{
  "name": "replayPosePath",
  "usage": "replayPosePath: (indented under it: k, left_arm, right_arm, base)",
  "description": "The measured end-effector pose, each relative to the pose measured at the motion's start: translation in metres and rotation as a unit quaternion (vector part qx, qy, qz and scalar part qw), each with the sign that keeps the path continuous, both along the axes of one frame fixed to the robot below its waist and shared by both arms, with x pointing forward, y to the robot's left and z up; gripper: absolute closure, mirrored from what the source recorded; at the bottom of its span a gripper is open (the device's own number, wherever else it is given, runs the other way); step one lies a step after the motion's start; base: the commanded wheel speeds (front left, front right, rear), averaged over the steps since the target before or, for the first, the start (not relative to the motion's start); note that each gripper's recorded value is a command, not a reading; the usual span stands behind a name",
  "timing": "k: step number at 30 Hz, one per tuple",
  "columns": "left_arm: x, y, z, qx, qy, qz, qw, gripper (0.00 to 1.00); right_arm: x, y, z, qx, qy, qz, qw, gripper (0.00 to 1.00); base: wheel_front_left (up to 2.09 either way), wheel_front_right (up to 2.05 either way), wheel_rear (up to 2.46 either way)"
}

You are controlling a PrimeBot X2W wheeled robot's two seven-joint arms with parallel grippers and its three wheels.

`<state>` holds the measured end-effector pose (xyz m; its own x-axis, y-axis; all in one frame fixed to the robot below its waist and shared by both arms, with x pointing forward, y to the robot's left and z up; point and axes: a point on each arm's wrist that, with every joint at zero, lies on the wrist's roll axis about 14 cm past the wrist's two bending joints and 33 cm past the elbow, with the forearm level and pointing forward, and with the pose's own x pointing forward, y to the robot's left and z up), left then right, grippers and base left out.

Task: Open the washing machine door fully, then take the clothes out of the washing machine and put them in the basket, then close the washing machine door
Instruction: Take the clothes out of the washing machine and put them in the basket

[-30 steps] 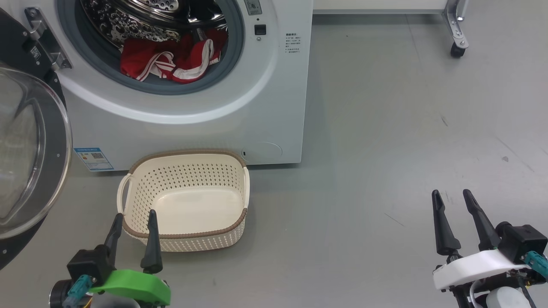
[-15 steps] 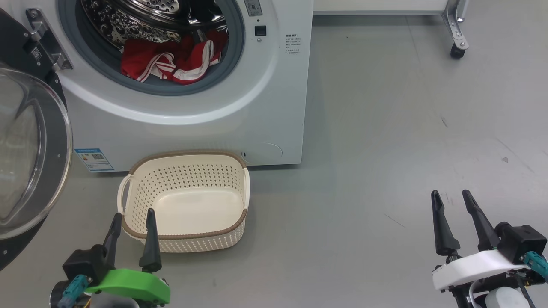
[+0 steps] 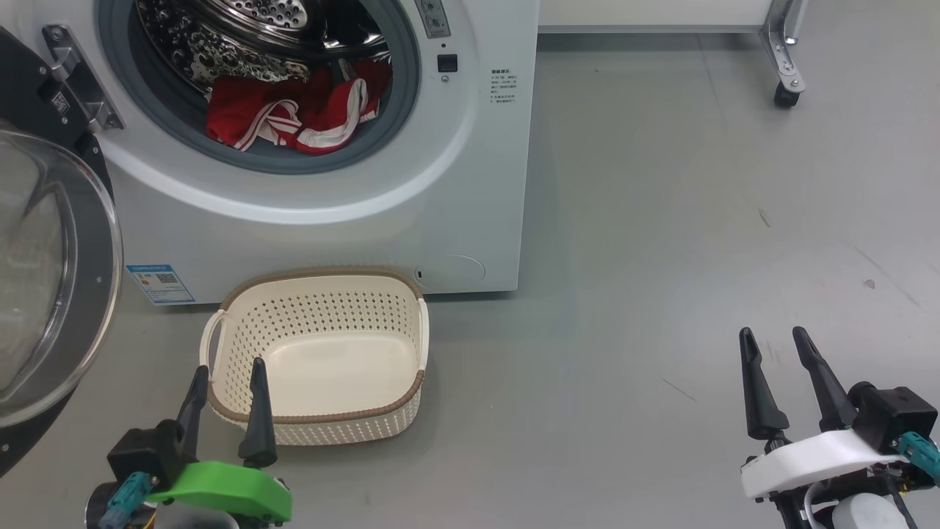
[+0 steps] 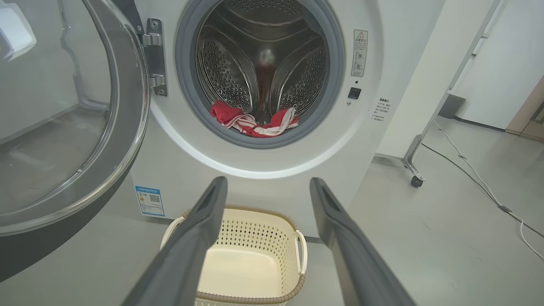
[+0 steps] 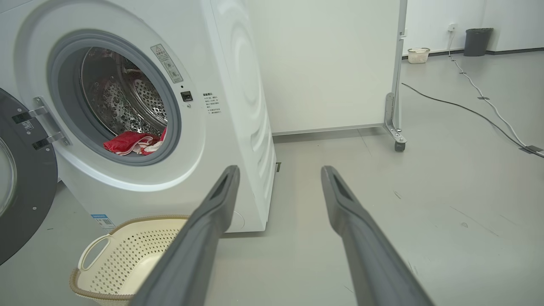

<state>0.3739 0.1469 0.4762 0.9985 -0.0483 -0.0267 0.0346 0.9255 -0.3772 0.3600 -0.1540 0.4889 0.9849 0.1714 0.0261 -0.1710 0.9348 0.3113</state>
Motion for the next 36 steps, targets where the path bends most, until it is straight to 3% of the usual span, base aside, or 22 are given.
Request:
replayPosePath:
  k: [36]
  left_arm:
    - [-0.0022,-0.0027,0.0041,0.027,-0.009,-0.006,1.0,0.0]
  right_arm:
    - [-0.0001,0.0042,-0.0048,-0.004,0.007,0.007,1.0,0.0]
  base:
    - [1.06,-1.06,0.0]
